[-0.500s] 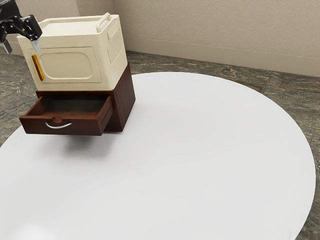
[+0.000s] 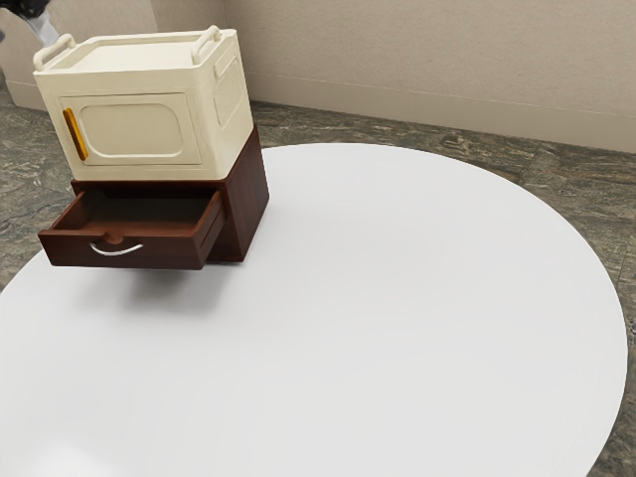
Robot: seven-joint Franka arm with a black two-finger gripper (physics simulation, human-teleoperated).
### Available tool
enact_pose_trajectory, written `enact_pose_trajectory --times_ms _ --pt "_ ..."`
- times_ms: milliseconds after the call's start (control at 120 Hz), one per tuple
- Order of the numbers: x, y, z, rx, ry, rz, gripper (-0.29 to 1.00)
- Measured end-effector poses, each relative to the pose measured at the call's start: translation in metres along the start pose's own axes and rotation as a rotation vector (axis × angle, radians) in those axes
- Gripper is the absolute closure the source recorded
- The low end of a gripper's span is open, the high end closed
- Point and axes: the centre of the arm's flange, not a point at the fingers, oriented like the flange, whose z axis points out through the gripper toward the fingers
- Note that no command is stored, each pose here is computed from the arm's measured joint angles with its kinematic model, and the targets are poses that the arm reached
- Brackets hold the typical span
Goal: Push the drawer handle with one arm to close the drawer
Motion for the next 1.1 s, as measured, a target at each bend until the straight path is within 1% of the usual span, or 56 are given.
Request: enact_pose_trajectory --times_ms 42,108,150,192,258,317,383,425,517,558,625,742,908,1100 --pt "-0.037 0.02 0.016 0.039 -0.039 0.032 0.02" --pt "-0.09 0.027 0.103 0.084 -0.208 0.055 0.02" --pt "-0.122 0.007 0.162 0.083 -0.321 0.02 0.02" --pt "-0.148 -0.018 0.208 0.062 -0.4 -0.032 0.02" --pt "-0.173 -0.036 0.259 0.046 -0.461 -0.081 0.02" --pt "-0.176 -0.041 0.287 0.048 -0.482 -0.098 0.02" --pt "-0.167 -0.045 0.312 0.076 -0.471 -0.06 0.02" --pt "-0.158 -0.053 0.328 0.079 -0.455 -0.025 0.02" --pt "-0.141 -0.085 0.374 0.043 -0.439 0.003 0.02" --pt "-0.135 -0.097 0.389 0.026 -0.414 0.016 0.02" --pt "-0.123 -0.109 0.406 0.018 -0.369 0.034 0.02" --pt "-0.091 -0.131 0.428 0.023 -0.3 0.031 0.02" --pt "-0.065 -0.141 0.436 0.022 -0.214 0.008 0.02" --pt "-0.062 -0.144 0.445 0.019 -0.238 -0.075 0.02"
